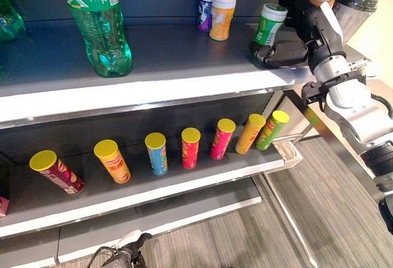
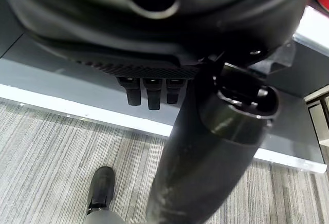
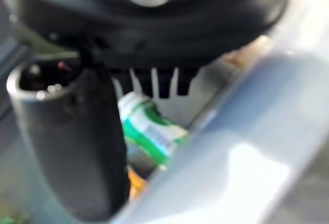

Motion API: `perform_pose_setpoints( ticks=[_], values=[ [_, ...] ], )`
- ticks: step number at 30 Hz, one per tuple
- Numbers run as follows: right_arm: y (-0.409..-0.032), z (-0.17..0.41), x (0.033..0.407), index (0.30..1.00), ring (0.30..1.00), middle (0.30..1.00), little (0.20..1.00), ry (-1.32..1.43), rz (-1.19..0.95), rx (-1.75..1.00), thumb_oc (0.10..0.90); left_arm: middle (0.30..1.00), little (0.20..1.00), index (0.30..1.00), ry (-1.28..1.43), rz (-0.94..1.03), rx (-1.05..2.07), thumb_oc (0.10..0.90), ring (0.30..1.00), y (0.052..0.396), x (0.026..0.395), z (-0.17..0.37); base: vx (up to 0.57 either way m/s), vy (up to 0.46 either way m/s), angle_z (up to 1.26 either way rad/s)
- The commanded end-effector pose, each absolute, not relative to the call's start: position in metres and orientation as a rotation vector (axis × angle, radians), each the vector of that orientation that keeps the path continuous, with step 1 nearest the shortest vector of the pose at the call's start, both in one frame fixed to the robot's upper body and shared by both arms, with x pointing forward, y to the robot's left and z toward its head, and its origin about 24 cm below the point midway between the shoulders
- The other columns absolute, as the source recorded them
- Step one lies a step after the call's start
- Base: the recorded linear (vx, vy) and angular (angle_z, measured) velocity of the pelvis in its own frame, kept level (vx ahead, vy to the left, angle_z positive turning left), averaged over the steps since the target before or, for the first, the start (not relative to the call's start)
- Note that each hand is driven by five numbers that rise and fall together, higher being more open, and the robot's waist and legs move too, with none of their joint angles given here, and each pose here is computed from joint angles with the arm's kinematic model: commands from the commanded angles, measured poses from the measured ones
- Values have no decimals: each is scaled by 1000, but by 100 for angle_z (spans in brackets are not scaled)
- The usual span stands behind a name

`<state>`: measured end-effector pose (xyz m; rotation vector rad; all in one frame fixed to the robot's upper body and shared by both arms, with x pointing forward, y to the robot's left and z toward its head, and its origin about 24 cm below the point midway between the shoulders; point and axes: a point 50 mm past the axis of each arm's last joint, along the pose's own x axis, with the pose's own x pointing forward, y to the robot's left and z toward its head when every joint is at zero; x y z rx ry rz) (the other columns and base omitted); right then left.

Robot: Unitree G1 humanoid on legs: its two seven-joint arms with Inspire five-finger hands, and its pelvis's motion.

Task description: Put the goods on the table back onto the shelves and tidy them up.

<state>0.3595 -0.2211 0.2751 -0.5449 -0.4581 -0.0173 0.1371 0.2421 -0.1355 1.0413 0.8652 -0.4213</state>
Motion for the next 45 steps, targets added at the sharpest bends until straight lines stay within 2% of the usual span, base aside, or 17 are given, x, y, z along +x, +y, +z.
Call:
perform_pose_setpoints(
  ticks=[1,15,45],
  values=[
    [-211,352,347,900,900,900,900,-735,-83,-505,800,900,900,900,759,-389,1102,800,900,255,165,-118,0,0,0],
    [-197,326,338,900,900,900,900,-741,18,-502,800,900,900,900,745,-400,1079,800,900,248,169,-118,0,0,0],
    [-192,279,322,900,900,900,900,-677,150,-468,800,900,900,900,736,-429,1025,800,900,233,169,-121,0,0,0]
  ],
)
